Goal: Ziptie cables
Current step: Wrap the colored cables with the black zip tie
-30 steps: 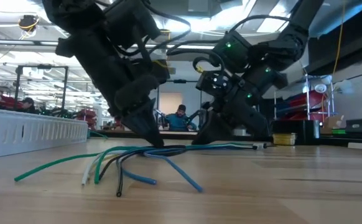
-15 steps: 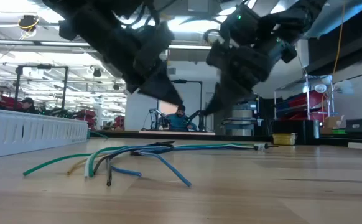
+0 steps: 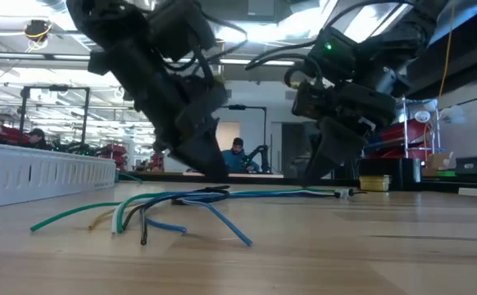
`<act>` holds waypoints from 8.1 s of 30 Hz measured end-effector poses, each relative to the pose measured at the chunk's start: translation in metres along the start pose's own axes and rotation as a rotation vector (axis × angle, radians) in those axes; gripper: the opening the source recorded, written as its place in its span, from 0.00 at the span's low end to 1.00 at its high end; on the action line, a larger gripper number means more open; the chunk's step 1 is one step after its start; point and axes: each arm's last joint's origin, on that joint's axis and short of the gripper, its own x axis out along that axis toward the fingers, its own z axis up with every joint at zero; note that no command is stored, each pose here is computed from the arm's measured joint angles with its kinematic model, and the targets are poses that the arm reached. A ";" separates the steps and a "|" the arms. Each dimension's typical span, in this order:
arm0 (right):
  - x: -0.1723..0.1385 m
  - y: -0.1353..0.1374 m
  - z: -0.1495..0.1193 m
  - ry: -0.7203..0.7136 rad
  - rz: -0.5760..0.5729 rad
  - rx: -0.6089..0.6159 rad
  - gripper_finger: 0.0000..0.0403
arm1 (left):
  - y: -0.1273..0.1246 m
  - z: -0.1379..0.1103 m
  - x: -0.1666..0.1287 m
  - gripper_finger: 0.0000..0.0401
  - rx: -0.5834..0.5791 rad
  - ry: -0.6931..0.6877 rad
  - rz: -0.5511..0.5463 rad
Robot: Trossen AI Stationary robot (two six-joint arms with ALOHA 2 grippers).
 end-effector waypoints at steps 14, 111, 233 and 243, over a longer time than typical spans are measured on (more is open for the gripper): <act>0.000 0.000 0.002 -0.042 0.002 -0.021 0.46 | 0.000 -0.012 0.025 0.16 0.187 0.005 0.030; 0.003 -0.005 -0.029 -0.468 -0.019 -0.074 0.46 | -0.022 0.025 -0.007 0.00 0.331 0.029 -0.022; -0.020 0.095 0.057 -0.293 -0.171 -0.245 0.45 | -0.038 -0.051 -0.047 0.00 0.339 -0.043 -0.193; -0.018 0.107 -0.002 -0.244 -0.112 -0.027 0.47 | -0.038 -0.051 -0.047 0.00 0.334 -0.047 -0.196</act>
